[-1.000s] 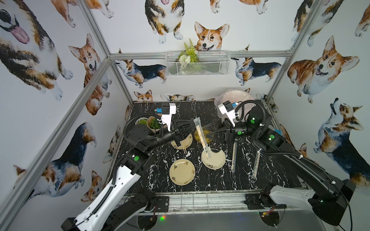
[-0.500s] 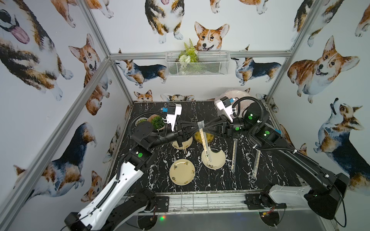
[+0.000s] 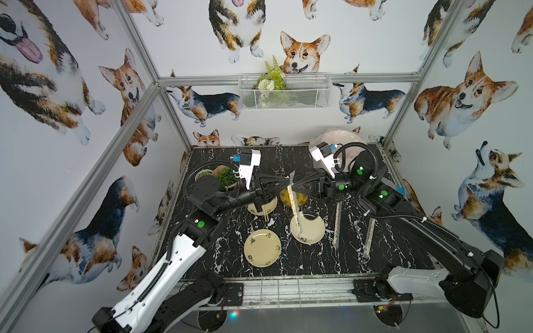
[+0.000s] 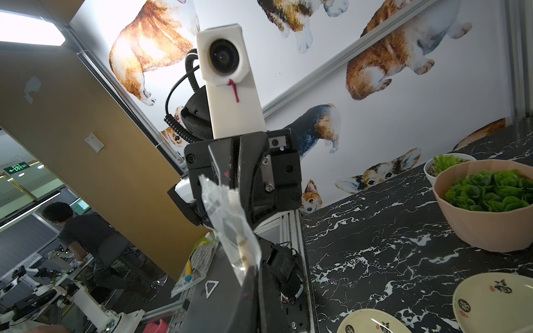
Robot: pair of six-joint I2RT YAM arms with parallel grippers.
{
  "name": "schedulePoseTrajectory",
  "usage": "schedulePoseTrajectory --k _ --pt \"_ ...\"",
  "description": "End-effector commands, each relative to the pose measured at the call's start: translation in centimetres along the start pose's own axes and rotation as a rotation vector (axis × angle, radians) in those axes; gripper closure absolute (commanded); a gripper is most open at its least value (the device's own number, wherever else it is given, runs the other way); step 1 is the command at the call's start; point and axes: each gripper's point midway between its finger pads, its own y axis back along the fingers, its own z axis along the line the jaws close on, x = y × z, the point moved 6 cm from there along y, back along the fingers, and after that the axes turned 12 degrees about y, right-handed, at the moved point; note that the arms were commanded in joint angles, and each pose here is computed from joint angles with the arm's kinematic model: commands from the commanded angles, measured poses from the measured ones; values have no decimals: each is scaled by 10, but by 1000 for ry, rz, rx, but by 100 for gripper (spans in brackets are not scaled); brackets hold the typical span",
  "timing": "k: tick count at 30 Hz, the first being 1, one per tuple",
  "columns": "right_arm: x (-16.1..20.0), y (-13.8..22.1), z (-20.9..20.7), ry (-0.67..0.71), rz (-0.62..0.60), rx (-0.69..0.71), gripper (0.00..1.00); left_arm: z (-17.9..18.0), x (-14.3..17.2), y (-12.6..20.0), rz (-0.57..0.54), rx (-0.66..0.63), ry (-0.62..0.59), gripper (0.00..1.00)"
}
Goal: Remove the packaging of disposable chopsticks
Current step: Remove the packet bag from the disposable chopsticks.
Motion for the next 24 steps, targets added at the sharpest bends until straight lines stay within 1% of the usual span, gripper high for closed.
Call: schedulePoseTrajectory --k 1,5,10,11,13,14,16,17,19,22,23,24 --pt "3 4 2 19 -17 33 100 -8 -11 5 -66 -13 -46 100" --pt "12 7 3 1 -7 36 100 -10 -15 8 -103 -34 -59 100" --pt "22 10 2 -14 8 51 100 -11 -17 10 -121 -38 -60 100" --pt "24 9 3 -16 16 36 87 -11 -17 10 -122 -35 -59 100" --pt "26 10 7 -18 32 -1 51 -12 -18 11 -137 -39 -61 100" --pt "30 9 7 -28 46 -6 41 -12 -20 12 -153 -51 -63 100" --pt "40 10 3 -50 71 -1 34 -15 -23 17 -193 -73 -75 100" --pt "42 14 9 -38 72 1 34 -16 -25 20 -210 -82 -82 100" --pt "52 16 5 -43 95 27 34 -19 -29 24 -242 -102 -92 100" --pt "62 16 5 -40 119 37 36 -20 -32 29 -277 -130 -92 100" --pt "65 15 5 -38 131 39 41 -19 -33 30 -293 -145 -91 100" --pt "67 14 6 -33 142 39 44 -18 -35 32 -309 -159 -87 100"
